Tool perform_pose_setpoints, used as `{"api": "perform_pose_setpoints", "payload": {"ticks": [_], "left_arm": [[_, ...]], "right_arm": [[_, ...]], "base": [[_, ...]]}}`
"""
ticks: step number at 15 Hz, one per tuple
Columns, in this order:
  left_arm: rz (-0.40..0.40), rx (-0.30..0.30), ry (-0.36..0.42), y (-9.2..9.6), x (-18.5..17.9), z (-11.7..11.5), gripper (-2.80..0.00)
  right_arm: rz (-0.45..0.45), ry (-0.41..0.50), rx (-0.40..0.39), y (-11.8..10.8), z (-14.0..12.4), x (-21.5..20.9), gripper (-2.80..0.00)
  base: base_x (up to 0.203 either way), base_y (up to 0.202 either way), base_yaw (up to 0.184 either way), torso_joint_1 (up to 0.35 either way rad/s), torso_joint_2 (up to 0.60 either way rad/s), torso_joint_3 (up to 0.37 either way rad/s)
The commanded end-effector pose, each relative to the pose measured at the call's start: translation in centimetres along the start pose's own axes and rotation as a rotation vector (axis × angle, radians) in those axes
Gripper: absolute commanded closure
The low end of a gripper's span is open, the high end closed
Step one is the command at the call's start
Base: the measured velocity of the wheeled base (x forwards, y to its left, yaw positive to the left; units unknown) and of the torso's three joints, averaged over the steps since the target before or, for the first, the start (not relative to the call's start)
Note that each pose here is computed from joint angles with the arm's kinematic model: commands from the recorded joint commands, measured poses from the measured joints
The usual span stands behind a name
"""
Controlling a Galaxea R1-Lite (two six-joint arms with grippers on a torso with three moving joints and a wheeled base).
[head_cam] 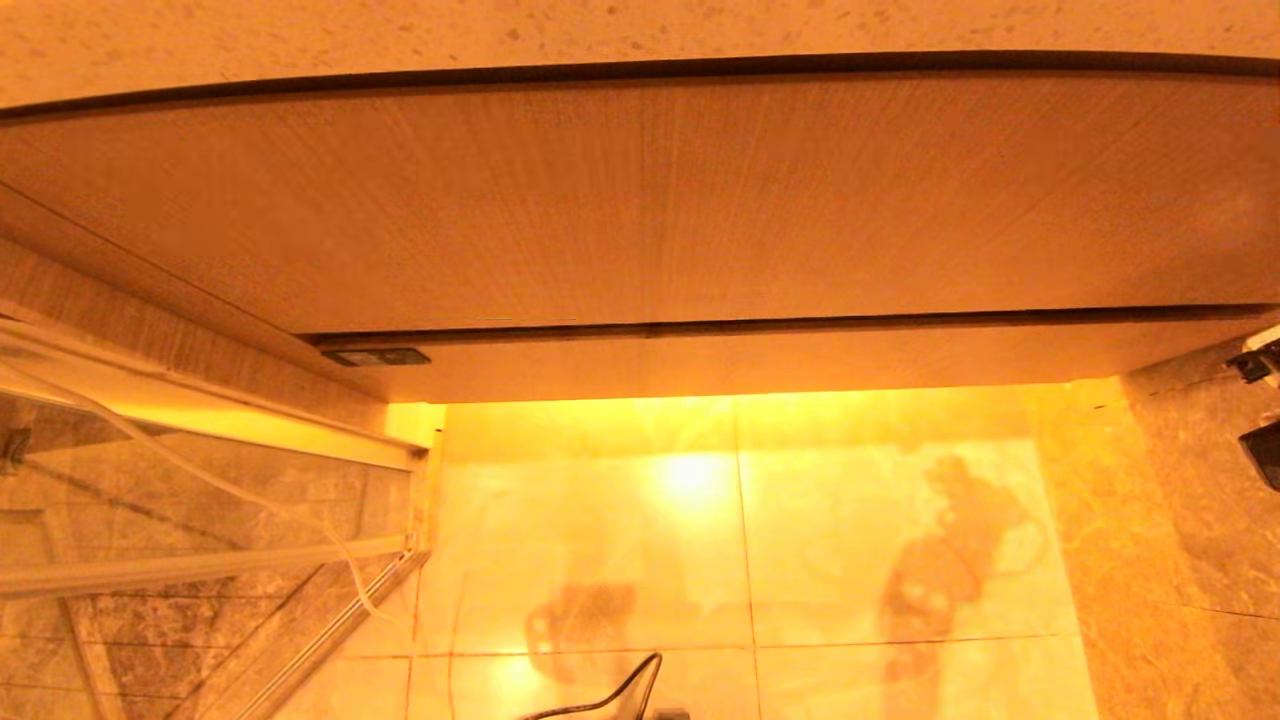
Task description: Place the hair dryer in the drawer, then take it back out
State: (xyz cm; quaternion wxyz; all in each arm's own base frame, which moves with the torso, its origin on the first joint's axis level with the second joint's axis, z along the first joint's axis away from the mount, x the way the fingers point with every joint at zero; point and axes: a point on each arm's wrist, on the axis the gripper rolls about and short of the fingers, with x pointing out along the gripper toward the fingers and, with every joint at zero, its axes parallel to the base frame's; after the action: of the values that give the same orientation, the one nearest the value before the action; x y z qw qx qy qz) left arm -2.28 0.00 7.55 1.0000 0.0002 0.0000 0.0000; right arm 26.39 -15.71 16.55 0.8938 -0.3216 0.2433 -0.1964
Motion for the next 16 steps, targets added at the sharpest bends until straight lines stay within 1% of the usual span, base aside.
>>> {"api": "perform_pose_setpoints", "payload": {"ticks": [1, 4, 5, 6, 7, 8, 9, 10, 11, 13, 15, 16], "left_arm": [[0.000, 0.000, 0.000, 0.0, 0.0, 0.0, -2.80], [0.000, 0.000, 0.000, 0.0, 0.0, 0.0, -2.80], [0.000, 0.000, 0.000, 0.0, 0.0, 0.0, -2.80], [0.000, 0.000, 0.000, 0.0, 0.0, 0.0, -2.80], [0.000, 0.000, 0.000, 0.0, 0.0, 0.0, -2.80], [0.000, 0.000, 0.000, 0.0, 0.0, 0.0, -2.80], [0.000, 0.000, 0.000, 0.0, 0.0, 0.0, -2.80], [0.000, 0.000, 0.000, 0.0, 0.0, 0.0, -2.80], [0.000, 0.000, 0.000, 0.0, 0.0, 0.0, -2.80], [0.000, 0.000, 0.000, 0.0, 0.0, 0.0, -2.80], [0.000, 0.000, 0.000, 0.0, 0.0, 0.0, -2.80], [0.000, 0.000, 0.000, 0.0, 0.0, 0.0, -2.80]], "right_arm": [[-0.002, -0.009, -0.007, -0.2, 0.3, -1.7, 0.00], [0.040, 0.004, -0.003, -0.6, 1.3, -5.4, 0.00], [0.062, -0.012, 0.011, -0.5, 2.1, -7.0, 0.00], [0.098, -0.039, 0.042, 0.2, 2.8, -9.0, 0.00], [0.163, -0.079, 0.088, 1.6, 3.5, -11.3, 0.00], [0.230, -0.119, 0.146, 3.2, 3.6, -14.0, 0.00], [0.295, -0.152, 0.193, 4.7, 2.9, -16.5, 0.00], [0.346, -0.181, 0.230, 5.6, 1.8, -18.8, 0.00], [0.394, -0.202, 0.249, 6.4, 0.4, -20.7, 0.00], [0.457, -0.252, 0.278, 7.6, -3.6, -24.3, 0.00], [0.465, -0.284, 0.323, 8.9, -7.9, -26.1, 0.00], [0.466, -0.300, 0.346, 9.5, -9.6, -26.5, 0.00]], "base": [[0.000, 0.000, 0.000, 0.000, 0.00, 0.000], [0.000, 0.000, 0.000, 0.000, 0.00, 0.000], [0.000, 0.000, 0.000, 0.000, 0.00, 0.000], [0.000, 0.000, 0.000, 0.000, 0.00, 0.000], [0.000, 0.000, 0.000, 0.000, 0.00, 0.000], [0.000, 0.000, 0.000, 0.000, 0.00, 0.000], [0.000, 0.000, 0.000, 0.000, 0.00, 0.000], [0.000, 0.000, 0.000, 0.000, 0.00, 0.000], [0.000, 0.000, 0.000, 0.000, 0.00, 0.000], [0.000, 0.000, 0.000, 0.000, 0.00, 0.000], [0.000, 0.000, 0.000, 0.000, 0.00, 0.000], [0.000, 0.000, 0.000, 0.000, 0.00, 0.000]]}}
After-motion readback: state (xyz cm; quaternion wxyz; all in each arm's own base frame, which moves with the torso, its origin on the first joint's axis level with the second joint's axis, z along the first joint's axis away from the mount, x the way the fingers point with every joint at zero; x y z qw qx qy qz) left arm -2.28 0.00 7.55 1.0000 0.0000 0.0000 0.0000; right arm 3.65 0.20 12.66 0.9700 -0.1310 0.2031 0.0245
